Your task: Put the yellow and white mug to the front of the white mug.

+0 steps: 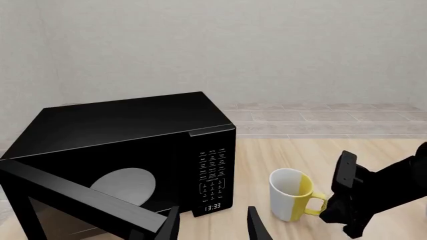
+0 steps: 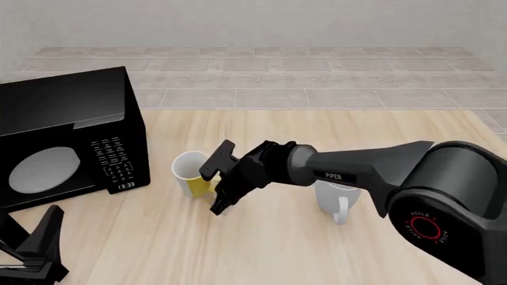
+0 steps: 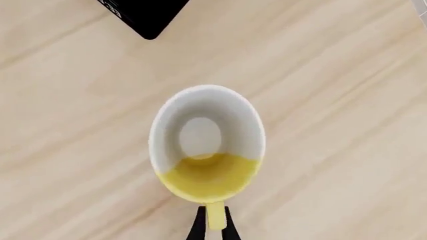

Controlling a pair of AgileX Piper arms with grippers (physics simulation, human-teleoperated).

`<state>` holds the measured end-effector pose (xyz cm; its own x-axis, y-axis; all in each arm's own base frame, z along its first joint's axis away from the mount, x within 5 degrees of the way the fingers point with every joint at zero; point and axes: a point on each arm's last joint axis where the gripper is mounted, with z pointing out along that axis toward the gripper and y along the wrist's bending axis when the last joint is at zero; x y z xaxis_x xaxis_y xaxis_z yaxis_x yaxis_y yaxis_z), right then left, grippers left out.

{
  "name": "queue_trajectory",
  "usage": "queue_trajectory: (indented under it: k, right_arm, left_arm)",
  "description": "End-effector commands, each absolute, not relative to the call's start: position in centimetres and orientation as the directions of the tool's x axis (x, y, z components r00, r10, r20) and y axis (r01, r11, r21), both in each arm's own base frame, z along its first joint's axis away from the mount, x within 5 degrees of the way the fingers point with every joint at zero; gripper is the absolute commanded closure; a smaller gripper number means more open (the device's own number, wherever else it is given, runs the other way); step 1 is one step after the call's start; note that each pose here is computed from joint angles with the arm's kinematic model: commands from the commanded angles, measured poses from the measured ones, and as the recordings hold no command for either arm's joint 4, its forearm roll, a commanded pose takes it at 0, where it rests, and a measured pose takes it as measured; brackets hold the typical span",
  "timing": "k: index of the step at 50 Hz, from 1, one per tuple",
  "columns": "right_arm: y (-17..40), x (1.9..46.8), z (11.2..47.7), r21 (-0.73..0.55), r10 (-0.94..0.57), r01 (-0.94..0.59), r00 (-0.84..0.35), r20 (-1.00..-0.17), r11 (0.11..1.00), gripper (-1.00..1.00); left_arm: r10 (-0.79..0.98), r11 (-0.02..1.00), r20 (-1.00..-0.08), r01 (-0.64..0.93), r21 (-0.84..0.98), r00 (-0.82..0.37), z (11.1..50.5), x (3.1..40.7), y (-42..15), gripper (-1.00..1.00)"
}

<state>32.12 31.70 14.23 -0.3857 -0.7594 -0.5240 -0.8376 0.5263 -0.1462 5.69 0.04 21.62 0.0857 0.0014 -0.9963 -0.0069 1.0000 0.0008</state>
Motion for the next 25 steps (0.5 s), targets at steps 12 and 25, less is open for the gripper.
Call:
queue_trajectory:
  k: [12,25]
  right_arm:
    - [31.3,32.1,14.8,-0.148,-0.76,-0.837,-0.387,-0.522,0.528,1.0]
    - [30.1,31.8,18.2,-0.165,-0.751,-0.83,-0.373,-0.545,0.532,1.0]
  left_arm:
    - [0.002,1.0,-0.996,-0.005,0.001,0.085,21.4,5.8,0.0,-1.0]
    - [0.002,1.0,-0.996,-0.005,0.001,0.085,21.5,5.8,0.0,-1.0]
